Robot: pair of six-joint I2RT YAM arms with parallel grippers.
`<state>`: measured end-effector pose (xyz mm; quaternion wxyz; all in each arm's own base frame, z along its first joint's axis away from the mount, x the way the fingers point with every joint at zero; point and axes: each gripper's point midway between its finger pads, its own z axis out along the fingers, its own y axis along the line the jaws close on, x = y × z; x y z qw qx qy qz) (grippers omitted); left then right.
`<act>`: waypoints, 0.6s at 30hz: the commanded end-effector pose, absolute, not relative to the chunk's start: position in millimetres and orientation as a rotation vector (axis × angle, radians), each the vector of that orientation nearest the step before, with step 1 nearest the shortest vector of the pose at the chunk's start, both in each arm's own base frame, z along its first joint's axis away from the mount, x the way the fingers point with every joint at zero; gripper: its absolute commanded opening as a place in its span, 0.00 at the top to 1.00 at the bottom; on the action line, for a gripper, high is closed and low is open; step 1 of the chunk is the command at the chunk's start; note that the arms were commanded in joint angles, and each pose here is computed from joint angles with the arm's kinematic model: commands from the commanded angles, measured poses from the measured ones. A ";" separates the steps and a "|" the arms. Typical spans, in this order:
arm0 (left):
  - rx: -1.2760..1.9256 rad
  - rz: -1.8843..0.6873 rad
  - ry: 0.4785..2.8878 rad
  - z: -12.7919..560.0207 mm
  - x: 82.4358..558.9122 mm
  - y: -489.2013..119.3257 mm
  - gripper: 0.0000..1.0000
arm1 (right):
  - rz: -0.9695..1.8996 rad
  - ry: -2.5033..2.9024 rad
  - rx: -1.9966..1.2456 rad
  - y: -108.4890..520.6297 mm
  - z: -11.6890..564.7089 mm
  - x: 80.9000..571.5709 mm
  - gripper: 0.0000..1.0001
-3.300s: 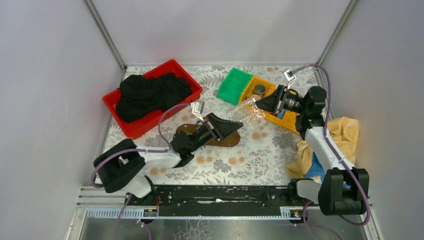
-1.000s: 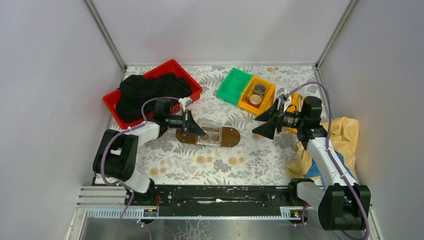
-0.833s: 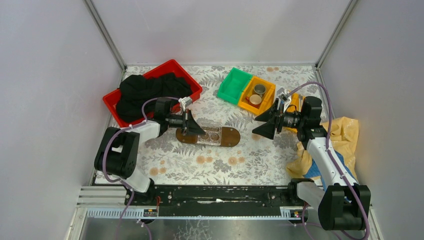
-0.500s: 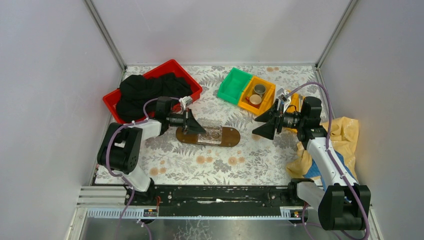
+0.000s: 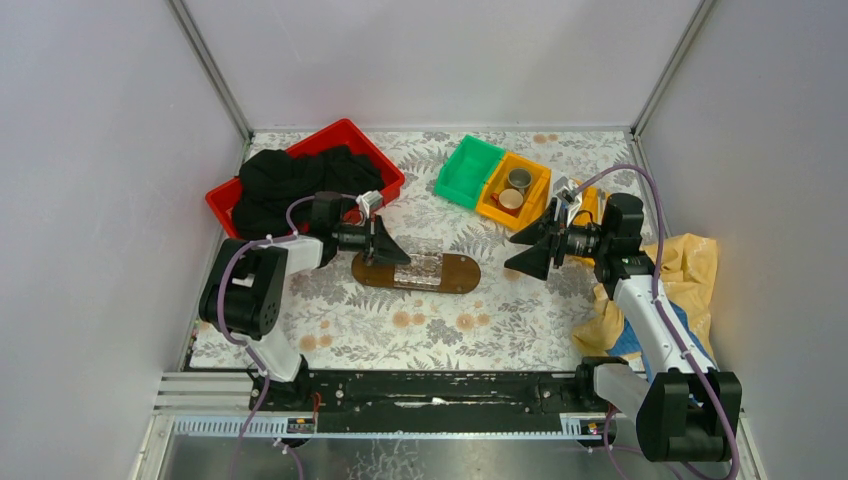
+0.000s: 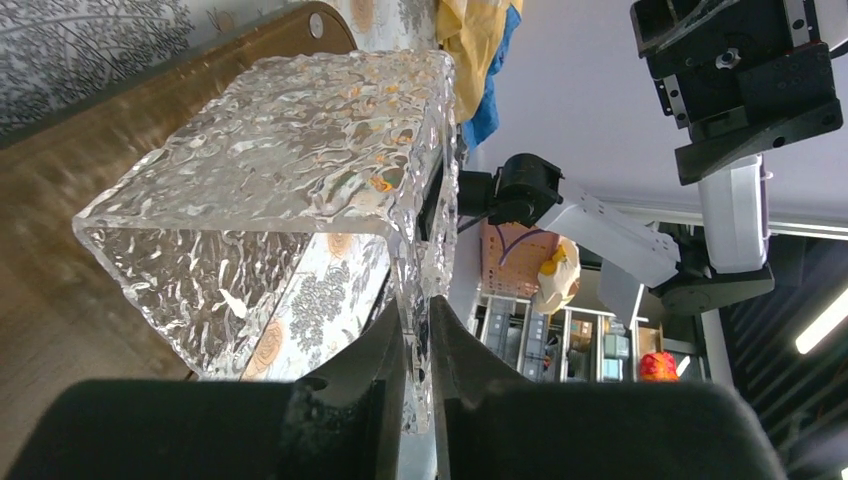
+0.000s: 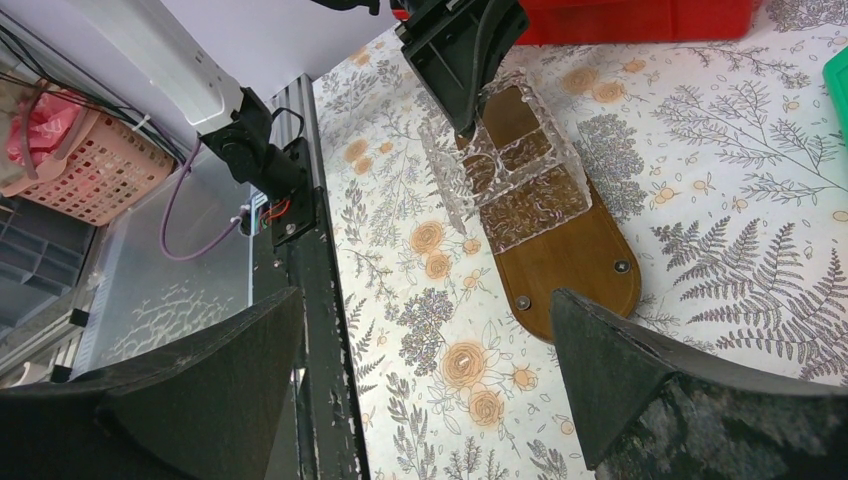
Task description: Prepare toiletry sets of a toothbrush and toothpaste on the tray
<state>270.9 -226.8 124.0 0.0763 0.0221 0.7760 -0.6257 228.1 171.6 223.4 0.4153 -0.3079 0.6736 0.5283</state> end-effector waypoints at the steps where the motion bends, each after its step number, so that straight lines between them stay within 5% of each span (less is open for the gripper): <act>1: 0.090 -1.814 2.305 124.5 286.1 -225.0 0.80 | 1.282 1.610 -0.840 171.3 245.3 228.8 0.00; 18: 0.077 -1.722 2.339 119.6 282.1 -220.0 0.75 | 1.281 1.607 -0.845 171.2 246.3 227.8 0.00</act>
